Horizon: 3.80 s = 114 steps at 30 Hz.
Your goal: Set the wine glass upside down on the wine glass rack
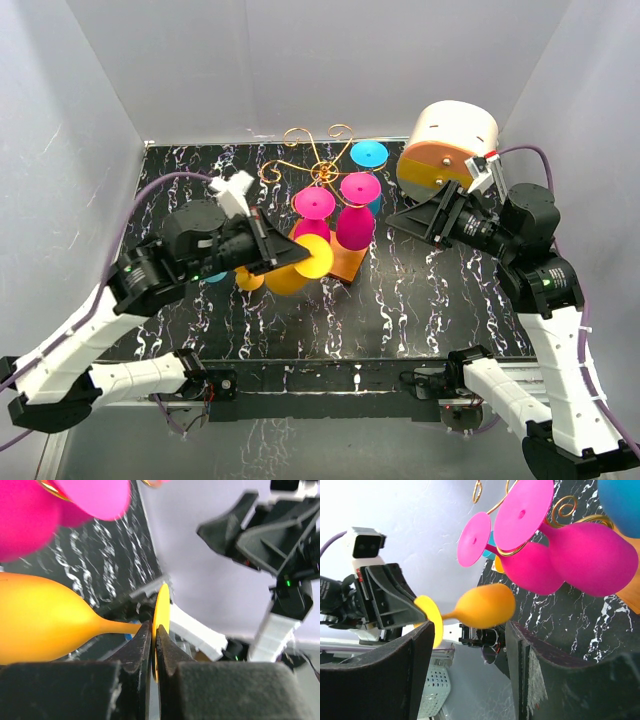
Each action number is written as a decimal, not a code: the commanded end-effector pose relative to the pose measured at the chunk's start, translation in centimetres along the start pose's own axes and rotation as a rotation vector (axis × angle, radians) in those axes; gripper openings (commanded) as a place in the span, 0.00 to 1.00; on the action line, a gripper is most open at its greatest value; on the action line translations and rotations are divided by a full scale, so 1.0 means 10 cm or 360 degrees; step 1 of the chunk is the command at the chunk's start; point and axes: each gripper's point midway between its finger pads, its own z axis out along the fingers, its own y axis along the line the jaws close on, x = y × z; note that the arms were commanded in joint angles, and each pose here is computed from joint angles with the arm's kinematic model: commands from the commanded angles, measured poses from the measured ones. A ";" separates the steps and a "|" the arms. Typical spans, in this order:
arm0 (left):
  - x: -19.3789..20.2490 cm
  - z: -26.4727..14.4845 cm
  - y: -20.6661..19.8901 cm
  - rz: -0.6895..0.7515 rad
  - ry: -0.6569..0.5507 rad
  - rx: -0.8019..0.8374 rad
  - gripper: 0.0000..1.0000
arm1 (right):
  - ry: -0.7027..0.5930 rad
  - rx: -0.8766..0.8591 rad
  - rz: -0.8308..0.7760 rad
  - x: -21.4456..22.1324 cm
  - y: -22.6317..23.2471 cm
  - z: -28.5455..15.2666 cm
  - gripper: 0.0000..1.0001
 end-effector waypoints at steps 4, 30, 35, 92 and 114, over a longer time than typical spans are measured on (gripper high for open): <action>-0.72 -0.70 0.50 0.0013 -0.0730 -0.0423 0.00 | -0.0139 0.0016 -0.0119 -0.17 0.11 -0.07 0.55; -1.53 -0.06 0.47 -0.0045 -0.1177 -0.0445 0.00 | -0.0165 0.0083 -0.0060 -0.12 -0.04 -0.08 0.54; -1.65 0.09 0.56 -0.0153 -0.1135 -0.0372 0.00 | -0.0170 0.0085 -0.0059 -0.12 -0.04 -0.08 0.53; -2.19 0.21 0.92 -0.0399 -0.0953 -0.0039 0.00 | -0.0162 0.0179 -0.0042 -0.13 -0.26 0.02 0.53; -1.88 0.16 1.00 -0.0397 -0.0775 -0.0035 0.00 | -0.0160 0.0178 -0.0031 -0.10 -0.29 0.02 0.53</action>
